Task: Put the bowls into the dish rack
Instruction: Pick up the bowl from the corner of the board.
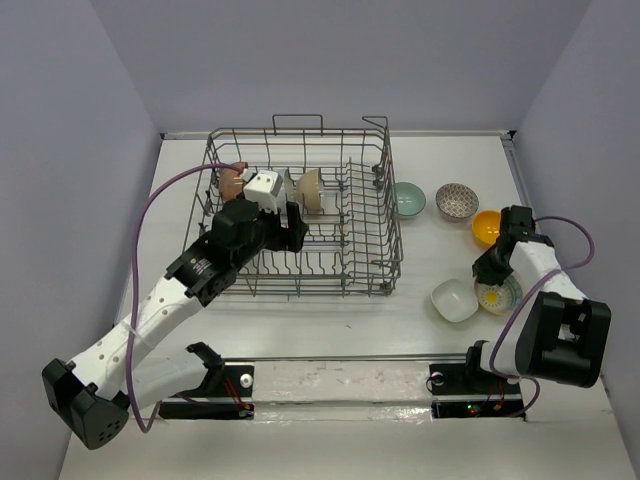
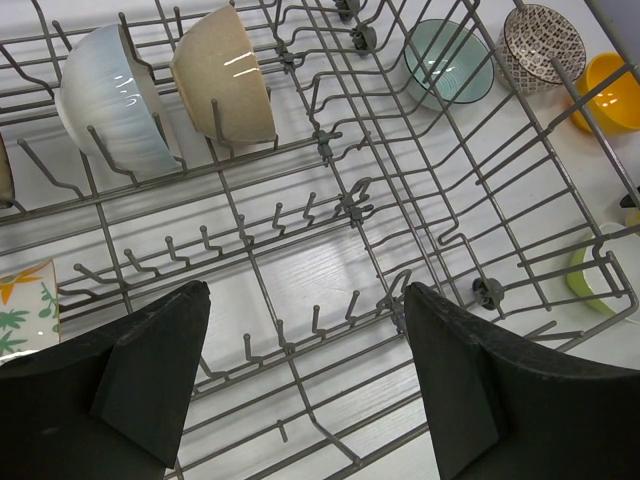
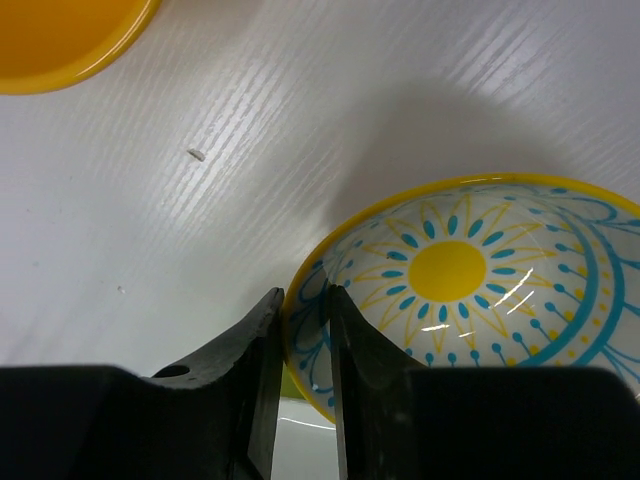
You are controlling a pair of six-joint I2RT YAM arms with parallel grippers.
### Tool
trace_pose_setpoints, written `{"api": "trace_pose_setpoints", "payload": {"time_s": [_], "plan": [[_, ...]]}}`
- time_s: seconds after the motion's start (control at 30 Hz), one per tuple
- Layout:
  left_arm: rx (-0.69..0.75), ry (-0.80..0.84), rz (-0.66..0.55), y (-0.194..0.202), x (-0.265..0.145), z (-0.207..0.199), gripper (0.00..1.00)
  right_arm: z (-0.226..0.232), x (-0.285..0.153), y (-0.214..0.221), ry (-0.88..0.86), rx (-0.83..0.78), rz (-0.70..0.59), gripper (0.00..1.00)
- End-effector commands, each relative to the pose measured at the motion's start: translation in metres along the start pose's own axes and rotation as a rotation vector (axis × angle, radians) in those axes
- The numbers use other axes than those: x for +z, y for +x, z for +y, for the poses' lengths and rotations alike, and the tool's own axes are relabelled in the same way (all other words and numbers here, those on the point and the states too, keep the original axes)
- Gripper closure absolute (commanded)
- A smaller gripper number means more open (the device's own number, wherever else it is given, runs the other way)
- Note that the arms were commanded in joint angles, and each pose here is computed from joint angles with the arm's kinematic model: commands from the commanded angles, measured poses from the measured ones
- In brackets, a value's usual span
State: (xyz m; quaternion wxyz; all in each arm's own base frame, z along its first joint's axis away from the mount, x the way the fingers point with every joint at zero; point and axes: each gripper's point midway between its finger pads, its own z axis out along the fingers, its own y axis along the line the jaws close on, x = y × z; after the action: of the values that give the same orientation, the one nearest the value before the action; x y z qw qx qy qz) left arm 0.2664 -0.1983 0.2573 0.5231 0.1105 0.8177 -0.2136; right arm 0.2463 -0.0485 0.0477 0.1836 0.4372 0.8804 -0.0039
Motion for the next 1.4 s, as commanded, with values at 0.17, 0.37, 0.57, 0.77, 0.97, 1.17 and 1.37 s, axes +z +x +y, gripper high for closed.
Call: {"api": "trace_pose_setpoints", "payload": {"time_s": [0.17, 0.37, 0.57, 0.77, 0.97, 1.17, 1.37], "plan": [[-0.016, 0.025, -0.019, -0.006, 0.005, -0.007, 0.12, 0.039, -0.03, -0.019, -0.188, -0.023, -0.029, 0.99], [-0.017, 0.024, -0.016, -0.006, 0.008, -0.007, 0.12, 0.05, -0.045, -0.023, -0.255, -0.048, -0.042, 0.99], [-0.02, 0.027, -0.006, -0.004, 0.012, -0.009, 0.12, 0.062, -0.054, -0.023, -0.325, -0.073, -0.039, 0.99], [-0.031, 0.048, -0.004, -0.004, 0.015, -0.013, 0.13, 0.075, -0.065, -0.029, -0.382, -0.08, -0.045, 0.99], [-0.035, 0.048, -0.013, -0.011, 0.016, -0.015, 0.13, 0.083, -0.08, -0.039, -0.417, -0.08, -0.08, 0.99], [-0.039, 0.067, -0.031, -0.025, 0.015, -0.022, 0.13, 0.098, -0.102, -0.052, -0.476, -0.086, -0.11, 0.99], [-0.038, 0.063, -0.059, -0.045, 0.01, -0.025, 0.13, 0.122, -0.137, -0.077, -0.561, -0.094, -0.159, 0.99]]}}
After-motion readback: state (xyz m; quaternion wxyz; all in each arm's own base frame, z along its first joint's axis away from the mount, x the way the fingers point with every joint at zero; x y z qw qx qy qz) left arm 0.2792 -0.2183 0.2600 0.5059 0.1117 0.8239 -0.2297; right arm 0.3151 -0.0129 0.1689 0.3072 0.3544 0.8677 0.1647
